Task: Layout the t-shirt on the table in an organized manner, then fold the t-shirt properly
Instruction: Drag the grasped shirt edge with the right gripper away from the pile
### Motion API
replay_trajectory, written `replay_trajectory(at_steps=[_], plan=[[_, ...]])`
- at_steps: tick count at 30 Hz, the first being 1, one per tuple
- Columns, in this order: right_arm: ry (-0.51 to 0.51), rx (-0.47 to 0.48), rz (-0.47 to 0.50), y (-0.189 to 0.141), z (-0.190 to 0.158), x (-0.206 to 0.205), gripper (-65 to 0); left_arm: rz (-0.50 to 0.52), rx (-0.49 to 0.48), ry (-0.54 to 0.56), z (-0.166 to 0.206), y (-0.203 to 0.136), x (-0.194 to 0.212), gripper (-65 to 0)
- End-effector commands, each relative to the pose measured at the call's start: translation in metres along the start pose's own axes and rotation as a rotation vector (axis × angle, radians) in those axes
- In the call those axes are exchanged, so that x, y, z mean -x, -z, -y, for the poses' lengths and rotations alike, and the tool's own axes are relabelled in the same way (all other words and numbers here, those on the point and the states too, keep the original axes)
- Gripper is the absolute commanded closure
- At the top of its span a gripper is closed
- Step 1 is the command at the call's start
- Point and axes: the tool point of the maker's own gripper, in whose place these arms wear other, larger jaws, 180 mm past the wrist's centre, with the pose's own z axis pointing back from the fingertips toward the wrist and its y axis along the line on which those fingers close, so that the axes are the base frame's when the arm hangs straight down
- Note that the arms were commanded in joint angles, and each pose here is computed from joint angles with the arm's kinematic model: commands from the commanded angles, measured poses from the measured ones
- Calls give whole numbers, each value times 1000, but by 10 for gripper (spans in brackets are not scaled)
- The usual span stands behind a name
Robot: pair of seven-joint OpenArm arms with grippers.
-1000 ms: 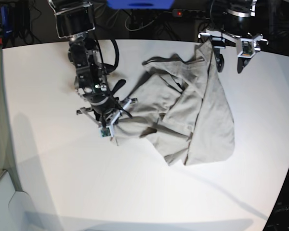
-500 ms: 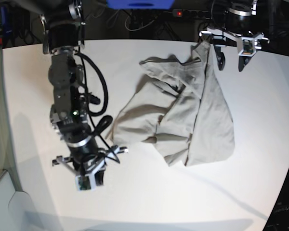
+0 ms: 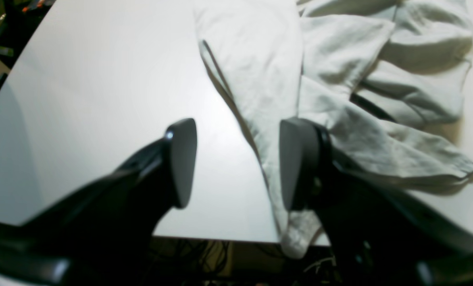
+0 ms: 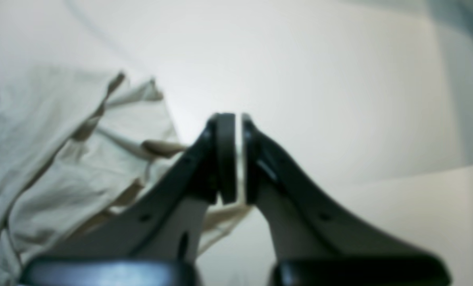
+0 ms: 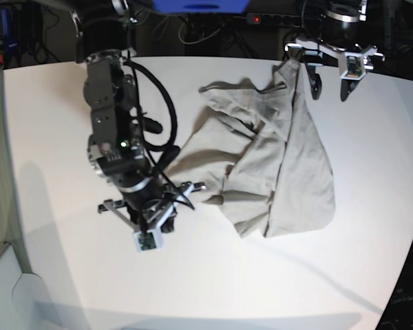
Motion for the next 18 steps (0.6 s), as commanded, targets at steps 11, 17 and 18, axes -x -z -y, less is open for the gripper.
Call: replay_trajectory(at_steps=[11,17,18], plan=[[-18,-64,-107,39,-11,44,-424,37,1,10,-1,-1,-9,-326],[58,-12,-154,53,15,76,-439,33,1,9,-1,-2,-9,-326],[70,-2,-159,54,19,80,-439,33,0,8,-1,-2,-8,-326]])
